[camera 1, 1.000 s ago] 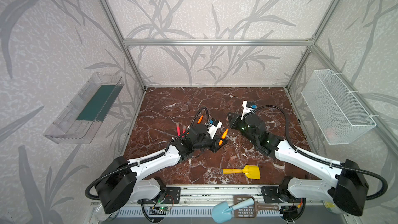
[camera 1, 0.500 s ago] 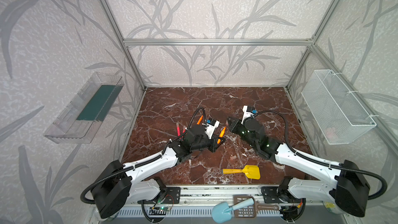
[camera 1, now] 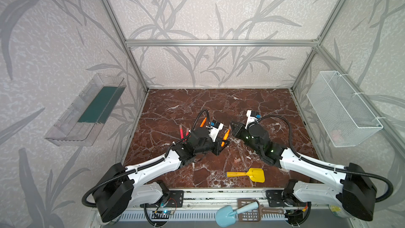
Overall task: Insert the pens into the pen caps
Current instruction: 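Lower the pink cap onto the orange marker tip with the right gripper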
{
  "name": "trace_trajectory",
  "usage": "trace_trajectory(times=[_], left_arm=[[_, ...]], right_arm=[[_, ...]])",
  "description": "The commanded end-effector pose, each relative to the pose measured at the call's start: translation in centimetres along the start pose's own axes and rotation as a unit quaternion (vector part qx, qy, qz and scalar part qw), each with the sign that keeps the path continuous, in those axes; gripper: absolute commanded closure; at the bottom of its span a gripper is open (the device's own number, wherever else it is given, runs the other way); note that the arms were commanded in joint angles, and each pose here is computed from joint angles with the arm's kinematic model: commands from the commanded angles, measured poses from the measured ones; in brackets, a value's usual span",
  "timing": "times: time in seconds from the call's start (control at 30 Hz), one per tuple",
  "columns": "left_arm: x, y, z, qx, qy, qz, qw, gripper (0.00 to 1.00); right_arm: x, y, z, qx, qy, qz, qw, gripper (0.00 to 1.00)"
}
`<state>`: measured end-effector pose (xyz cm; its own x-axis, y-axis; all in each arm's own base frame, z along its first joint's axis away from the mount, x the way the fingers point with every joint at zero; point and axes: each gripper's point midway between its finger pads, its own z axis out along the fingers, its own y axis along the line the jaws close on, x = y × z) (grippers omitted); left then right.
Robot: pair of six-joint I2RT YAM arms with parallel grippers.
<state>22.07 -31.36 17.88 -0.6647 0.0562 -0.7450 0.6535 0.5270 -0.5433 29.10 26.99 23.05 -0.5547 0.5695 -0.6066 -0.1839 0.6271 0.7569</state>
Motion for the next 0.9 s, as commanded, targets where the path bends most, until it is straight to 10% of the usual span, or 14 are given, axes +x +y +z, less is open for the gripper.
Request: trace_trajectory(times=[0.0,0.87], left_arm=[[-0.5,-0.1,-0.2,-0.003,-0.012,0.013,1.0,1.0],[-0.5,-0.1,-0.4,-0.002,-0.013,0.015,1.0,1.0]], right_arm=[[0.0,1.1,-0.8,-0.024,-0.003,0.01,1.0,0.93],[-1.5,2.2,-2.1,-0.04,-0.024,0.015,0.999,0.92]])
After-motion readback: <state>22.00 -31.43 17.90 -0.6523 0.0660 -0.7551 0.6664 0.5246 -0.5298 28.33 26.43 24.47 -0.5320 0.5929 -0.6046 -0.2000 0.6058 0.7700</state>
